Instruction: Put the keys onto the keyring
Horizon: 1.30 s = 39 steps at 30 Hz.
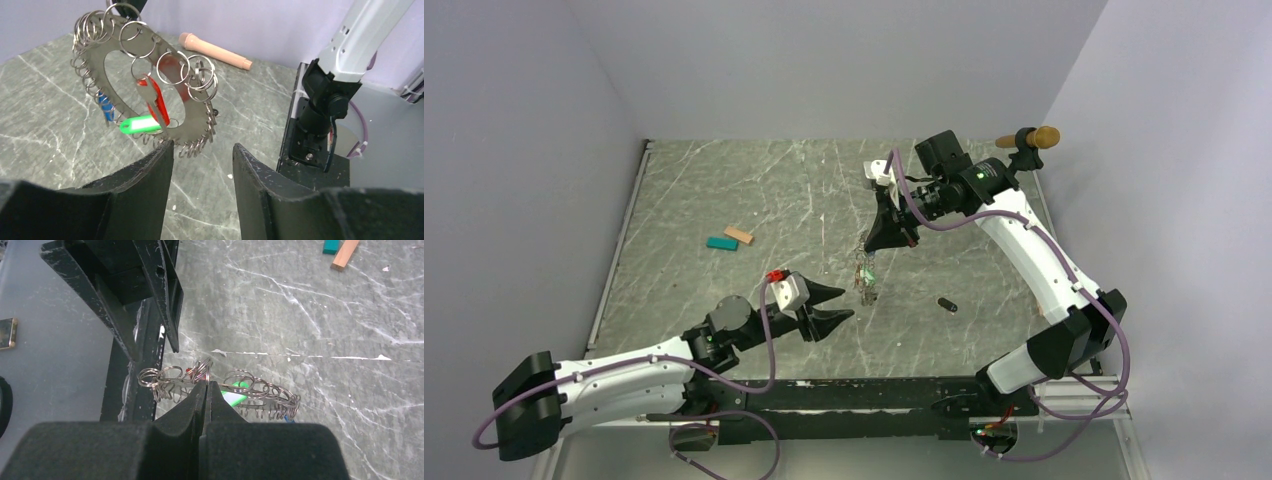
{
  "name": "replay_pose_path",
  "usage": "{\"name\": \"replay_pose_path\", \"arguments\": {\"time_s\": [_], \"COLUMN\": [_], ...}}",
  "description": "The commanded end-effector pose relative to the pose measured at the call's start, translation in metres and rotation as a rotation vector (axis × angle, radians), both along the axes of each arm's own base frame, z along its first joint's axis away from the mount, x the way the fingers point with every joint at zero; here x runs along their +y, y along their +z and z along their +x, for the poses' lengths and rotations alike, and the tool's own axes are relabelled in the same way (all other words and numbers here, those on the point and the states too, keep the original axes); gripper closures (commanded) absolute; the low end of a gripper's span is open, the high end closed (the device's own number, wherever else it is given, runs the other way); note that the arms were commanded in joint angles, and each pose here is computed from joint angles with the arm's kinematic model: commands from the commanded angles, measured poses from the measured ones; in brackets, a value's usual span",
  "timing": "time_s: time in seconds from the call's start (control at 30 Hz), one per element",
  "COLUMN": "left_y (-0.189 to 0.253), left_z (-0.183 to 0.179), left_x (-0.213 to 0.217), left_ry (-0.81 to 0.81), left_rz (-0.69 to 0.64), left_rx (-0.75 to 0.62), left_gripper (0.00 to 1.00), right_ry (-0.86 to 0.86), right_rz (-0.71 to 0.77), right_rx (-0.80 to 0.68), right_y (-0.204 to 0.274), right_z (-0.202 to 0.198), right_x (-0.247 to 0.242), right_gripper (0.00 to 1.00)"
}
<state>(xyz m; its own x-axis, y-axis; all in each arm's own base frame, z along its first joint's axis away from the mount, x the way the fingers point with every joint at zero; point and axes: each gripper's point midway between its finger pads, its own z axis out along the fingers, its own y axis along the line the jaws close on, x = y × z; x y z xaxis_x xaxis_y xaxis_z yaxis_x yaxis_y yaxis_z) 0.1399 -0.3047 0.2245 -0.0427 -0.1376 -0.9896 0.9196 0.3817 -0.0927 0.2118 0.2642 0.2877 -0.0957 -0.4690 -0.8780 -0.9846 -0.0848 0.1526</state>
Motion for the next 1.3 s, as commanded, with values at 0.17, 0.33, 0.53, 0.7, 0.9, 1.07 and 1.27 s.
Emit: {"name": "replay_pose_path", "arguments": {"time_s": [0.17,0.33,0.53,0.7,0.9,1.07,1.27], "left_y": [0.039,0.037,0.029,0.020,0.021,0.021,0.020], "left_z": [-0.006,-0.002,-0.002,-0.005,-0.005,0.000,0.002], "left_x": [-0.016,-0.020,-0.021,-0.024,-0.030,-0.034,-0.039], "left_ry": [-0.062,-0.049,-0.050,-0.069,-0.082,-0.051,-0.027], "left_rz": [-0.117,-0.122,-0.098,-0.092,-0.107,-0.109,-0.096], "left_rx": [0.023,0.055,0.065,0.081,0.101,0.125,0.131], "left_gripper": [0.45,0.48,0.52,0.52,0.51,0.51,0.52], "right_ry": [-0.008,-0.011,-0.012,-0.018,-0.037,-0.040,-0.041], "right_rz": [0.055,0.055,0.055,0.052,0.049,0.047,0.049], "right_rx": [-0.052,-0.051,-0.052,-0.051,-0.048,-0.045,-0.045], "right_y": [0.018,0.018,0.018,0.017,0.016,0.015,0.015], "right_z": [0.001,0.001,0.001,0.003,0.006,0.006,0.006], "right_x": [0.002,0.002,0.002,0.002,0.002,0.002,0.002], "right_gripper": [1.00,1.00,1.00,1.00,1.00,1.00,1.00]}}
